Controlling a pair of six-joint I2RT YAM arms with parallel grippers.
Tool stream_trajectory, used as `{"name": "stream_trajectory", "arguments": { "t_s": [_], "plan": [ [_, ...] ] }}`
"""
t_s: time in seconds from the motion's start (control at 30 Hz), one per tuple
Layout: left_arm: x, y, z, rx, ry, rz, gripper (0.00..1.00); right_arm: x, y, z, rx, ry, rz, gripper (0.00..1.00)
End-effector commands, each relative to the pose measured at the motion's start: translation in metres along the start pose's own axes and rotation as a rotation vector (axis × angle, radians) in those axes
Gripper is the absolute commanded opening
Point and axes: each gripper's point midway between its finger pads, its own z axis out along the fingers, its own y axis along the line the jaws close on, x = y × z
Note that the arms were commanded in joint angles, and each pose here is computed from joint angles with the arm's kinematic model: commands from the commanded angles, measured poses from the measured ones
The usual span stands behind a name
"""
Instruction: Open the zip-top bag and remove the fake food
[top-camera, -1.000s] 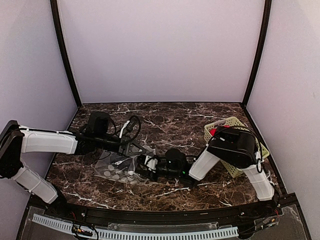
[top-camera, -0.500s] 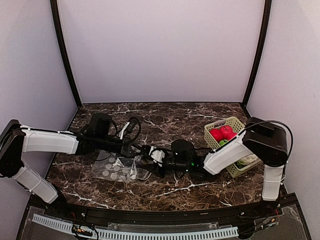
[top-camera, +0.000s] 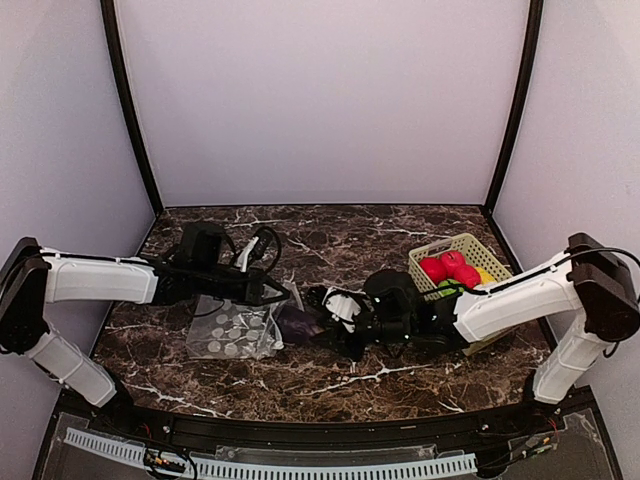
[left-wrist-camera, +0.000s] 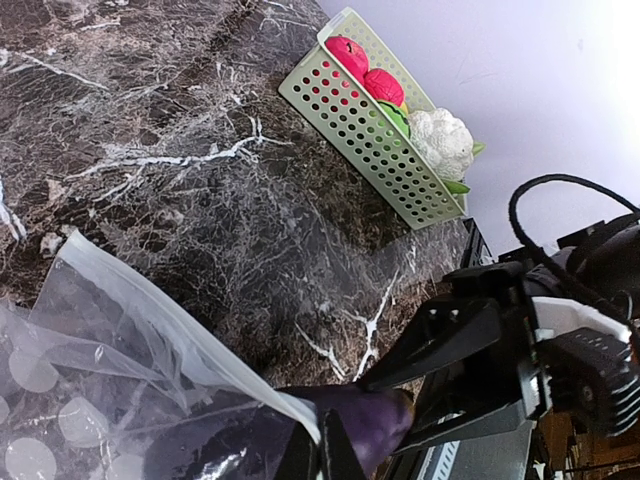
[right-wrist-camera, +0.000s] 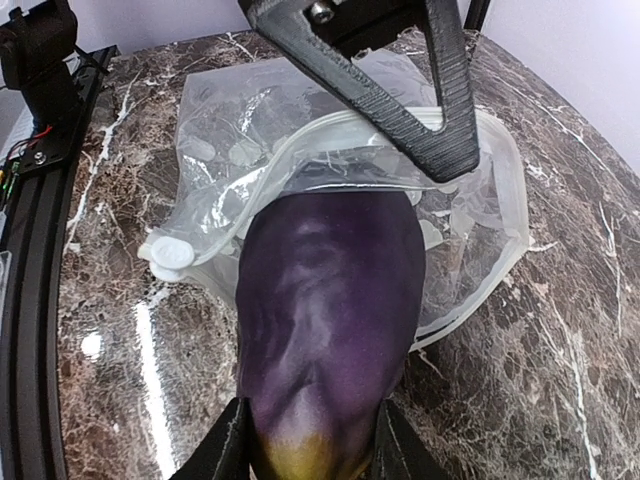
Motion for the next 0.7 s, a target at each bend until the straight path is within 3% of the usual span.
{"name": "stream_trajectory", "arguments": {
  "t_s": [0.0, 0.4, 0.67],
  "plan": [
    [-0.005, 0.001, 0.001, -0.025, -0.002, 0.007, 0.01, 0.012, 0.005, -0.026, 0.018, 0.076, 0.077, 0.24],
    [-0.007, 0.0, 0.005, -0.006, -0.003, 0.0, 0.01, -0.012, -0.054, -0.113, 0.325, 0.033, 0.243, 0.26],
    [-0.011, -0.004, 0.006, 0.01, -0.005, -0.001, 0.01, 0.022, -0.162, -0.181, 0.67, 0.088, 0.515, 0.25]
  ]
}}
